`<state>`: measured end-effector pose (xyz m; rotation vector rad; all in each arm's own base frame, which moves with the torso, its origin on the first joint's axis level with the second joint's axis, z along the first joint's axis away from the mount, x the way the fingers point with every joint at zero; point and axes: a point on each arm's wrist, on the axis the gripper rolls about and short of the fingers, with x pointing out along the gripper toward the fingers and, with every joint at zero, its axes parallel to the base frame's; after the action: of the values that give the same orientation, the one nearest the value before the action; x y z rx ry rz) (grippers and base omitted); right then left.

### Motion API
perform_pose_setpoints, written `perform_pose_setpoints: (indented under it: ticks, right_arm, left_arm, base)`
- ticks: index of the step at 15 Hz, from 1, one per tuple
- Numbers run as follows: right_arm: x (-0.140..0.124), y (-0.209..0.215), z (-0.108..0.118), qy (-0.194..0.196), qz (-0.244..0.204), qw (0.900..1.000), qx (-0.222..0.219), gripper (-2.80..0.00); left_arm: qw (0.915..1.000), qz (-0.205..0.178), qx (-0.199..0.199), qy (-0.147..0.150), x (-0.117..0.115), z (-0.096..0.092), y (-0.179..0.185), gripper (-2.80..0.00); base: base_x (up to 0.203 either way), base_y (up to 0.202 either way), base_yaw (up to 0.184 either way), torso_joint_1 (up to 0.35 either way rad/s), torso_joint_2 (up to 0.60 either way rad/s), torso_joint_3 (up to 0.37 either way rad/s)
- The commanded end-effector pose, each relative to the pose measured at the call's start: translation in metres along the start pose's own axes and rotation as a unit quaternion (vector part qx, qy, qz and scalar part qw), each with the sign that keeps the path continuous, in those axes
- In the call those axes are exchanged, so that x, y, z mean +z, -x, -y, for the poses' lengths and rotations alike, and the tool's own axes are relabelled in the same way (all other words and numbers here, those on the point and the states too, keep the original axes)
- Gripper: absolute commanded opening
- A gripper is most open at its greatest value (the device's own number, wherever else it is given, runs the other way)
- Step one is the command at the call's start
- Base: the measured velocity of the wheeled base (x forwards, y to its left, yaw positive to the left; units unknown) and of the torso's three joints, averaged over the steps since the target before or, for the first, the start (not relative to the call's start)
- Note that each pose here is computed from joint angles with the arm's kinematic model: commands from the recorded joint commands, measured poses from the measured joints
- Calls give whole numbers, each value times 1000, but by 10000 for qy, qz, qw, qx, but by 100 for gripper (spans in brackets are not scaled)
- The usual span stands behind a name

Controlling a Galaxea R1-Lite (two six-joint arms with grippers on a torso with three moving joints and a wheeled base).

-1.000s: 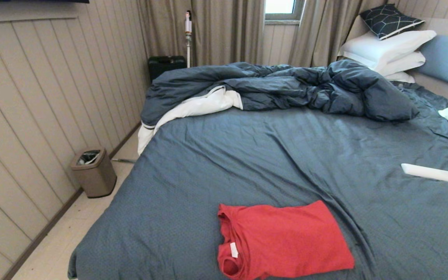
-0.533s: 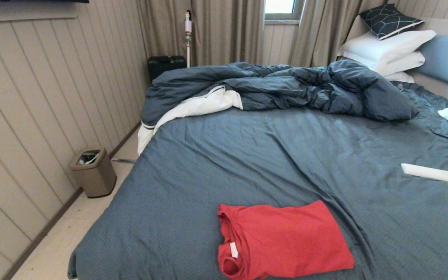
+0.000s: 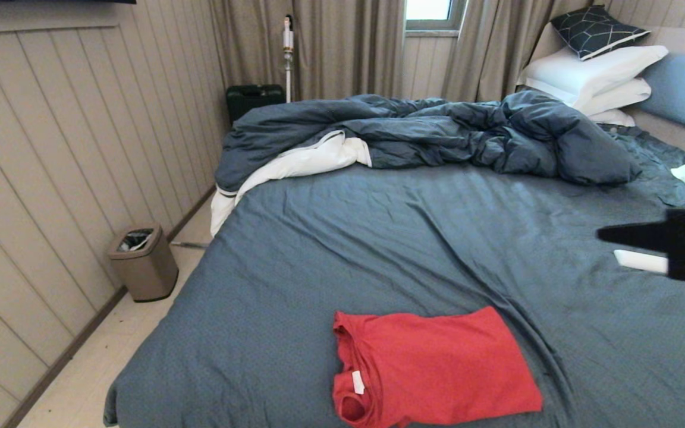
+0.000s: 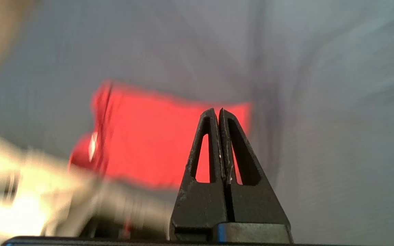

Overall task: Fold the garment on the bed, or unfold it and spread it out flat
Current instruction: Unford the red T-shirt

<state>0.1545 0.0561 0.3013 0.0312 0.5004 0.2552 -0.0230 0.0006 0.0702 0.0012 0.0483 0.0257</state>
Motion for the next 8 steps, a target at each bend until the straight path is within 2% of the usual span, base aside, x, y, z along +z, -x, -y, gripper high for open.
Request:
perform_pose_setpoints:
  ticks: [1, 4, 8]
  right_arm:
    - [-6, -62, -25, 297, -1004, 9944, 124, -280]
    - [-30, -100, -57, 738, -1806, 9804, 260, -280]
    - [-54, -131, -84, 1154, -2341, 9651, 234, -280]
  left_arm:
    - [10000, 83, 2, 13, 2, 0, 0, -280]
    - [9999, 142, -21, 14, 3, 0, 0, -280]
    - [9999, 135, -21, 14, 3, 0, 0, -280]
  base:
    - [0, 0, 0, 0, 0, 0]
    - [0, 0, 0, 0, 0, 0]
    - [0, 0, 0, 0, 0, 0]
